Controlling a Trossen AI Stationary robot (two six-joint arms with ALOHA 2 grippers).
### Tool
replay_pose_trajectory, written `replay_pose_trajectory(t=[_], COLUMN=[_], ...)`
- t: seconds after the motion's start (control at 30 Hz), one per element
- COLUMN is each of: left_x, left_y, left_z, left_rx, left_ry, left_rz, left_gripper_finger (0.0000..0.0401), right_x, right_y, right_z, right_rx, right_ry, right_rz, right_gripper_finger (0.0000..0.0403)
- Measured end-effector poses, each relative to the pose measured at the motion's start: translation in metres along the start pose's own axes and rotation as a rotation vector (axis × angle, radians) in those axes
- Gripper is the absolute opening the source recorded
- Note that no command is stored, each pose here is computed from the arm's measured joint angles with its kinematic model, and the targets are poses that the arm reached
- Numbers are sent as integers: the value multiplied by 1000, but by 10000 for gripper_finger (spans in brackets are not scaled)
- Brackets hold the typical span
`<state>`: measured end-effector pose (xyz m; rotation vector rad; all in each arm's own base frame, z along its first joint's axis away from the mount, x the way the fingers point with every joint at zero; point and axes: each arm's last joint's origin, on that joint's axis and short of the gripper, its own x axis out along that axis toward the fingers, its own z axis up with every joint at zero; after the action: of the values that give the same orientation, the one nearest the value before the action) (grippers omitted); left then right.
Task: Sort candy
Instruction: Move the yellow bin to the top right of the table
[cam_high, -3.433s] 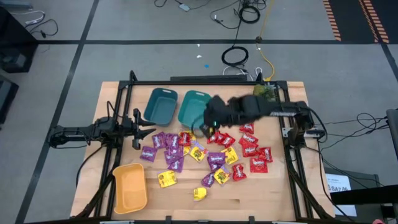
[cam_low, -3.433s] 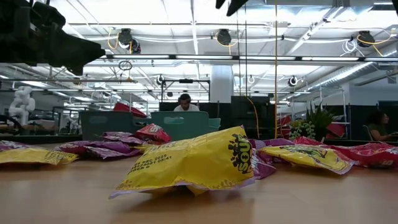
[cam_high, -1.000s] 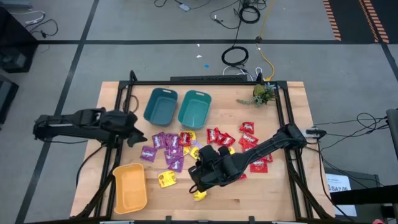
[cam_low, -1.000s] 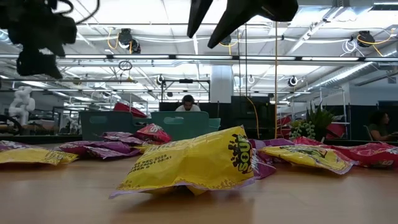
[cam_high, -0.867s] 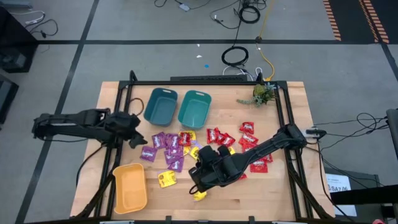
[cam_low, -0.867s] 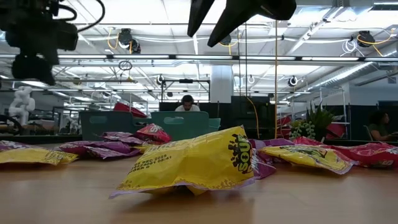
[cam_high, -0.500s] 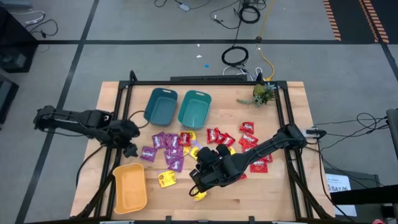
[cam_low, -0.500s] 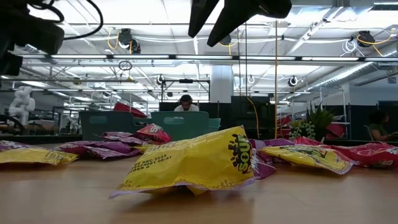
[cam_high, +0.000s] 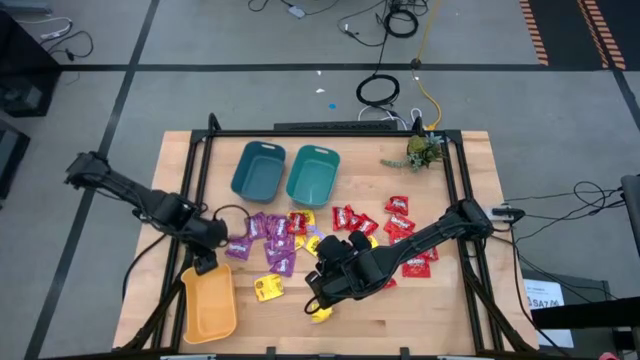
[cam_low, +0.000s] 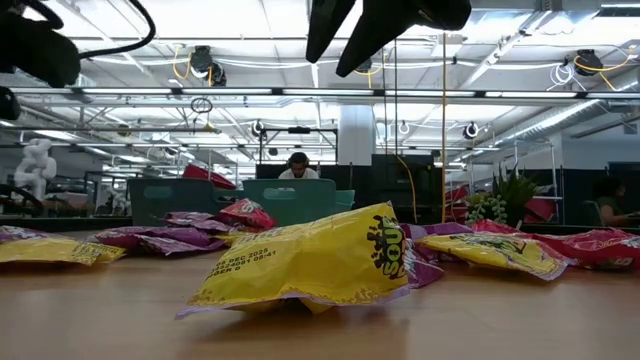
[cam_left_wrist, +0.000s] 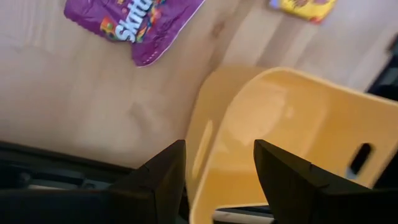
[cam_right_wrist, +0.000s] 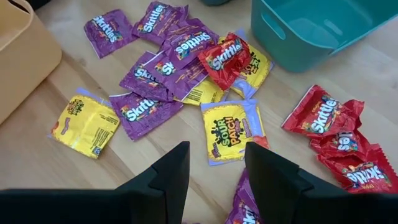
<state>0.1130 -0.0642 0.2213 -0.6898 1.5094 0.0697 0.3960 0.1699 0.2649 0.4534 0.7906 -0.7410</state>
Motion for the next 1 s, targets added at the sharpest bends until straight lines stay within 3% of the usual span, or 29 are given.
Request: replay_pose_trajectory(t=[0.4,0.63,0.77,0.87,1.0], left_x=[22,40,50,59,70], left_y=[-11,-17,-19,-20,-20], left_z=[3,12,16,19,22], left_rx=[73,80,70,61,26], left_ry=[37,-2,23,51,84], left_rz=[144,99,137,181,234], left_gripper_finger=[198,198,194,172,113], right_x=[0,0,-1,-1,-1], right_y=[1,1,2,2,2], right_z=[0,1,0,0,0], right_rx=[54,63,64,59,37], right_ry=[-3,-5,-6,-6,-6], right_rz=[5,12,16,16,17], right_gripper_finger=[146,146,146,146,146])
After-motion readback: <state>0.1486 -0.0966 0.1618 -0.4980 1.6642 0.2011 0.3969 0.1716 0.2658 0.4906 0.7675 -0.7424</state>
